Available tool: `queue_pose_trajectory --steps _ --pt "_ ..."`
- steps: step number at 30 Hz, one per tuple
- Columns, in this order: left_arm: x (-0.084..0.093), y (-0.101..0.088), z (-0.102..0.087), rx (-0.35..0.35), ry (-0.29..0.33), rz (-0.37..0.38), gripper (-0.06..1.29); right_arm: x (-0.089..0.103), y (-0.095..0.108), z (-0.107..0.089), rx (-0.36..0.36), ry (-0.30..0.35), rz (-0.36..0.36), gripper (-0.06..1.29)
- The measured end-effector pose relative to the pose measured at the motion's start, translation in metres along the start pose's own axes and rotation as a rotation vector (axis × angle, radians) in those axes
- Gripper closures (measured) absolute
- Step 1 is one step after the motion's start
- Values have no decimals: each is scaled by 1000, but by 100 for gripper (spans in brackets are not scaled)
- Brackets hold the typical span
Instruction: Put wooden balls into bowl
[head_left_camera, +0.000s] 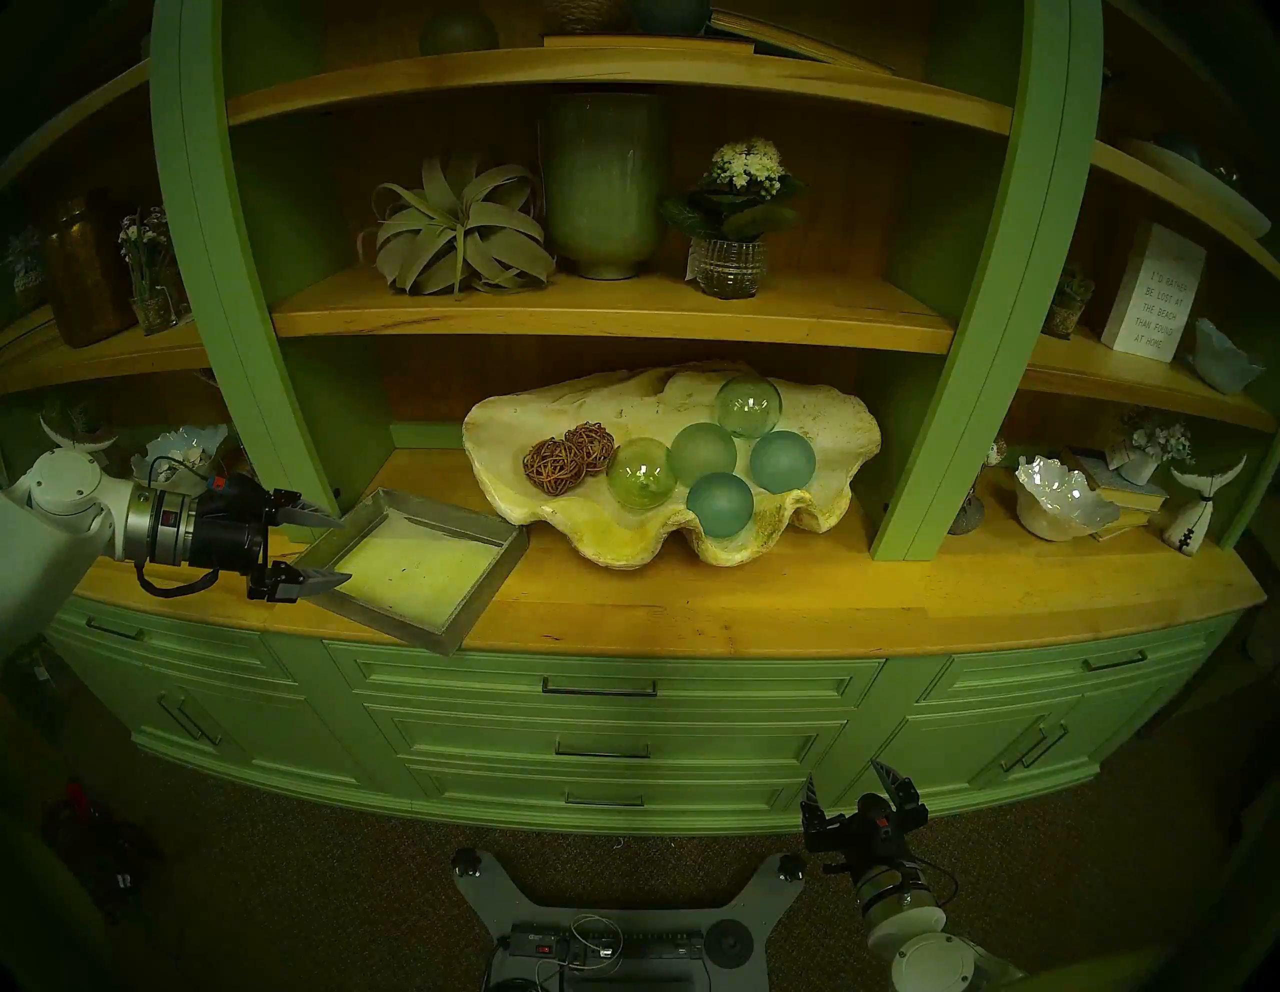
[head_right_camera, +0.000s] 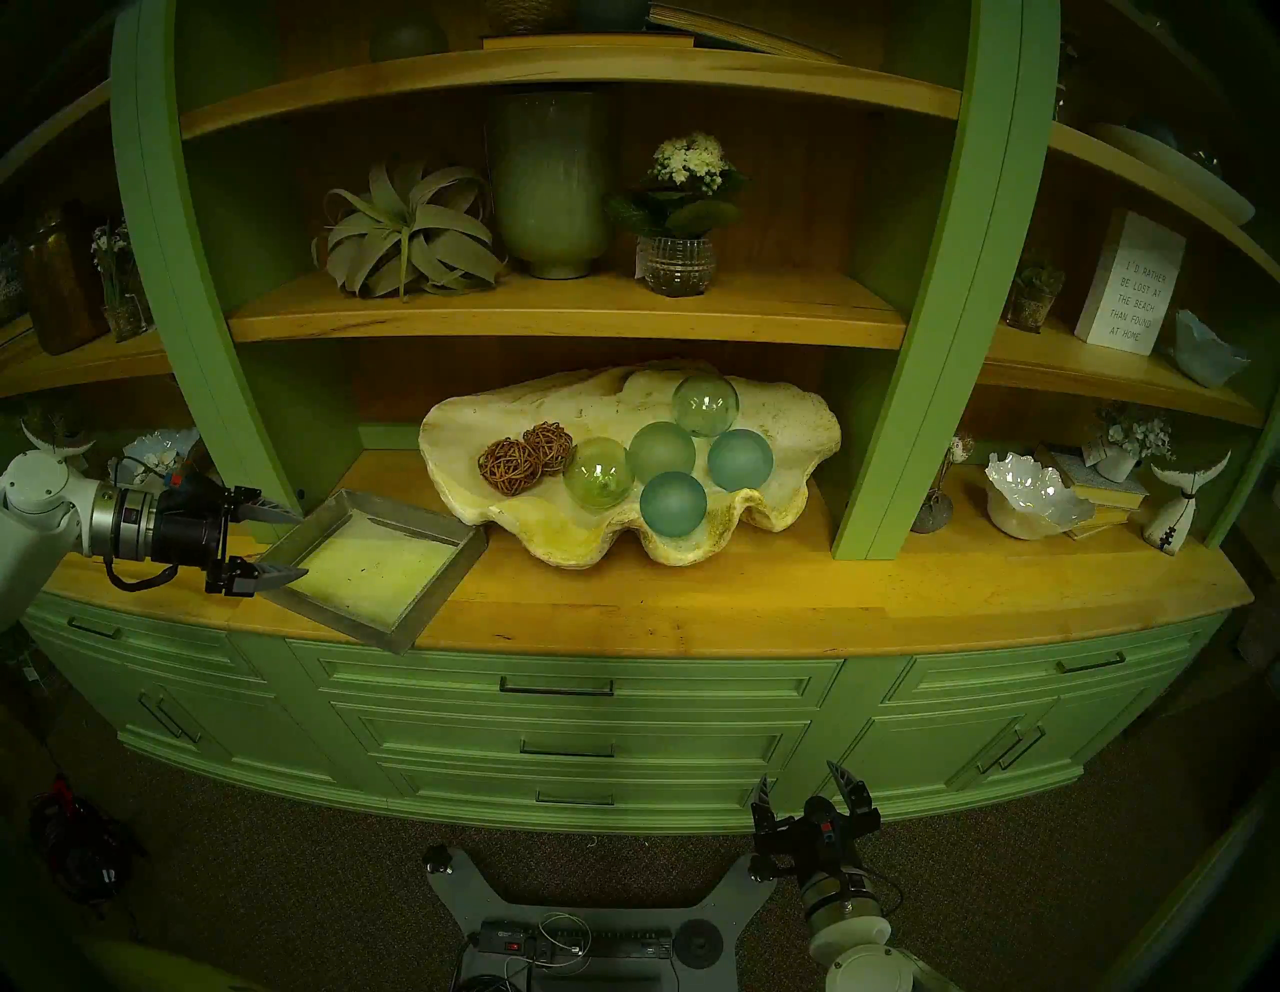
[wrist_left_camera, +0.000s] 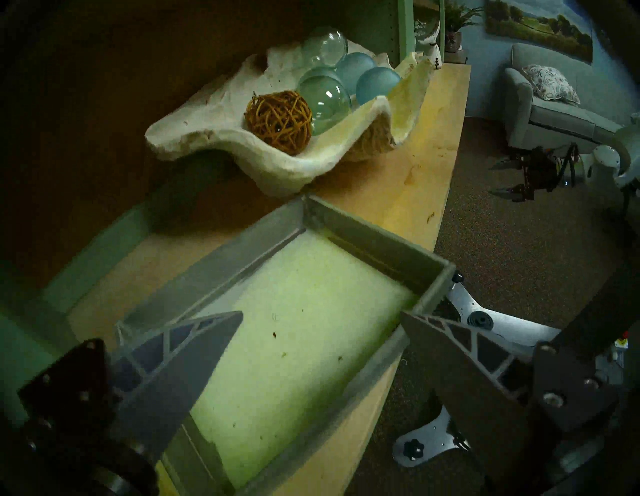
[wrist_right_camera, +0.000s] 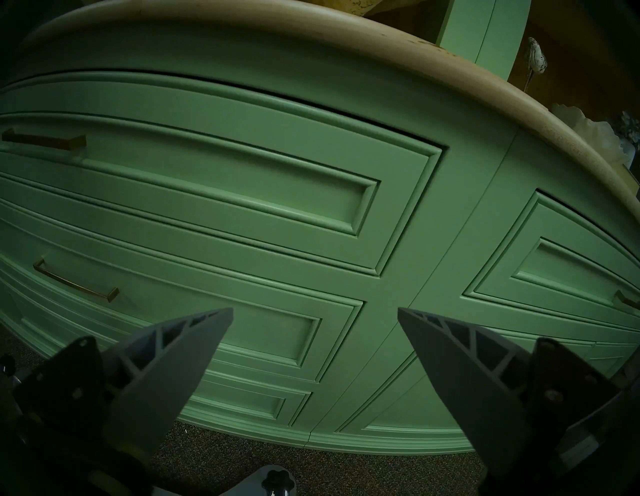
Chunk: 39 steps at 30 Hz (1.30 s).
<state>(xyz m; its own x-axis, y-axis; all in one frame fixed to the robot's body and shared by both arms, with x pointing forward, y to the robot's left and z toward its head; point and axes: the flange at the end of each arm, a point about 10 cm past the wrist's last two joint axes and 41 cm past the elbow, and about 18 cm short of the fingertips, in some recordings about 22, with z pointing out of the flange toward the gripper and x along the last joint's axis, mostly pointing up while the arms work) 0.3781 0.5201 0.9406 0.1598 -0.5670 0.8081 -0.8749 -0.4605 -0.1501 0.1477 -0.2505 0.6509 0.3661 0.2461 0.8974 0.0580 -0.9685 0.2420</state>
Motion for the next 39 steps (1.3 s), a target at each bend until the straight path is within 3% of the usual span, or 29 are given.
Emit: queue_pose_trajectory --steps 8,16,30,39 --pt "-24 8 -24 -1 -24 -4 2 -1 0 0 0 -1 0 -1" --pt "-25 10 -39 7 14 63 2 -1 0 0 0 -1 0 -1" --pt "-11 22 -34 -29 163 209 2 0 0 0 0 0 0 -1" --pt "-11 23 -29 85 263 244 2 0 0 0 0 0 1 -1"
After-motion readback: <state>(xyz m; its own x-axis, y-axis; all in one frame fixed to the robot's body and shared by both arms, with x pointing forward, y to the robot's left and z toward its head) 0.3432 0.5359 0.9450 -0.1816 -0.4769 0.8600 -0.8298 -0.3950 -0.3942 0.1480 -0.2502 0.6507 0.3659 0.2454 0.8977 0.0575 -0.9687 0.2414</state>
